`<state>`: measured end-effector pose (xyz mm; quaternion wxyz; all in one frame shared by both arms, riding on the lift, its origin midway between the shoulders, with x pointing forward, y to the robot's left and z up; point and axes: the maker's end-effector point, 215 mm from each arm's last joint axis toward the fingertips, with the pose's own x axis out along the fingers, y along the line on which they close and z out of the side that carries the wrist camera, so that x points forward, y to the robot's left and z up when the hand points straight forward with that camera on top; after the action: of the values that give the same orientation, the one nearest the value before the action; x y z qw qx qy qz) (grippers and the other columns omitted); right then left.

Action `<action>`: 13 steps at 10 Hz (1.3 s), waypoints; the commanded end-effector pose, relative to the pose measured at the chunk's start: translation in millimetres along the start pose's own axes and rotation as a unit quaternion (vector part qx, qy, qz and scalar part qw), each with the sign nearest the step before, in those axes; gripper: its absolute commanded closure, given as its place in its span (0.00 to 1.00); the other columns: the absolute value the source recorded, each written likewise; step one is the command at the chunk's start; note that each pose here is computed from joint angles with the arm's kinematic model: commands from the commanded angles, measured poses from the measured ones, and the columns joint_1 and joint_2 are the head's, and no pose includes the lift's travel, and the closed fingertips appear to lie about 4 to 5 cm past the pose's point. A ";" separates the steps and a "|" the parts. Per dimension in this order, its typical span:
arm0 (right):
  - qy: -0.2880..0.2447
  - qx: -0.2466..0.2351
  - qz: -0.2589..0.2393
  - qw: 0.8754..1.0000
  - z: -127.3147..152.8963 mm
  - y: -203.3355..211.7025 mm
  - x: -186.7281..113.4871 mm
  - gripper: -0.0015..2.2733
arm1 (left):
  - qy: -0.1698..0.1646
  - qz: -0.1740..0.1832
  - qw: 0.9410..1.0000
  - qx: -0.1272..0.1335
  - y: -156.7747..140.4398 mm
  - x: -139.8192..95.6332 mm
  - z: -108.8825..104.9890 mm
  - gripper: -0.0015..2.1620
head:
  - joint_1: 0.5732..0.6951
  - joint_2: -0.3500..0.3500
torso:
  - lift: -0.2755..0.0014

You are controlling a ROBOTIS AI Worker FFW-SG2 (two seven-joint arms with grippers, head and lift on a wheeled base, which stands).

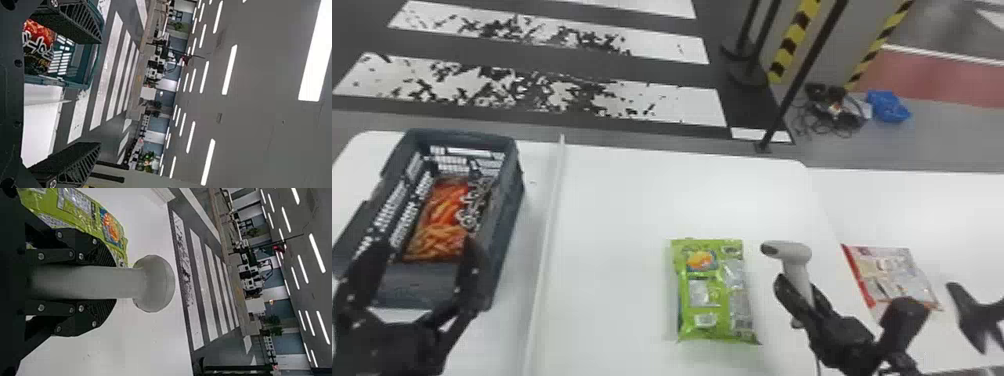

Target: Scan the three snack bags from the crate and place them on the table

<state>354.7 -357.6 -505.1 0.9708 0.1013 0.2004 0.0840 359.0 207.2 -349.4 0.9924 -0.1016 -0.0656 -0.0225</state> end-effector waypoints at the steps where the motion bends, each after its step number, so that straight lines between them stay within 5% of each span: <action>1: 0.014 -0.008 -0.015 1.000 5.0 -24.9 16.2 0.98 | 0.008 -0.004 1.000 0.004 -0.4 1.8 -4.7 0.03 | 1.00 0.16 | 0.86; 4: 0.068 0.008 -0.044 0.997 -28.1 -75.5 46.9 0.98 | 0.014 -0.006 1.000 0.006 0.1 1.0 -7.9 0.03 | 1.00 0.10 | 0.86; 8: 0.089 0.016 -0.073 0.993 -48.3 -109.8 47.1 0.94 | 0.018 -0.011 1.000 0.006 -4.3 1.5 -8.9 0.03 | 1.00 0.02 | 0.86; 9: 0.088 0.016 -0.076 0.993 -47.7 -111.8 46.4 0.83 | 0.018 -0.011 1.000 0.006 -4.6 1.5 -8.9 0.03 | 1.00 0.00 | 0.86; 10: 0.081 0.011 -0.074 0.994 -44.1 -110.5 44.6 0.49 | 0.023 -0.012 1.000 0.006 -5.6 2.1 -11.7 0.03 | 1.00 0.00 | 0.86; 11: 0.072 0.005 -0.069 0.995 -37.1 -103.4 41.6 0.00 | 0.022 -0.012 1.000 0.005 -5.8 2.8 -11.2 0.03 | 1.00 0.00 | 0.86; 13: 0.045 -0.002 -0.063 0.997 -12.4 -90.5 34.5 0.02 | 0.022 -0.013 1.000 0.006 -7.5 3.2 -11.7 0.03 | 1.00 0.00 | 0.86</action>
<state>391.4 -437.9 -557.6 0.9626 0.0826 0.2568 0.0264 363.2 198.3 -358.4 0.9938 -0.0946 -0.0457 -0.0364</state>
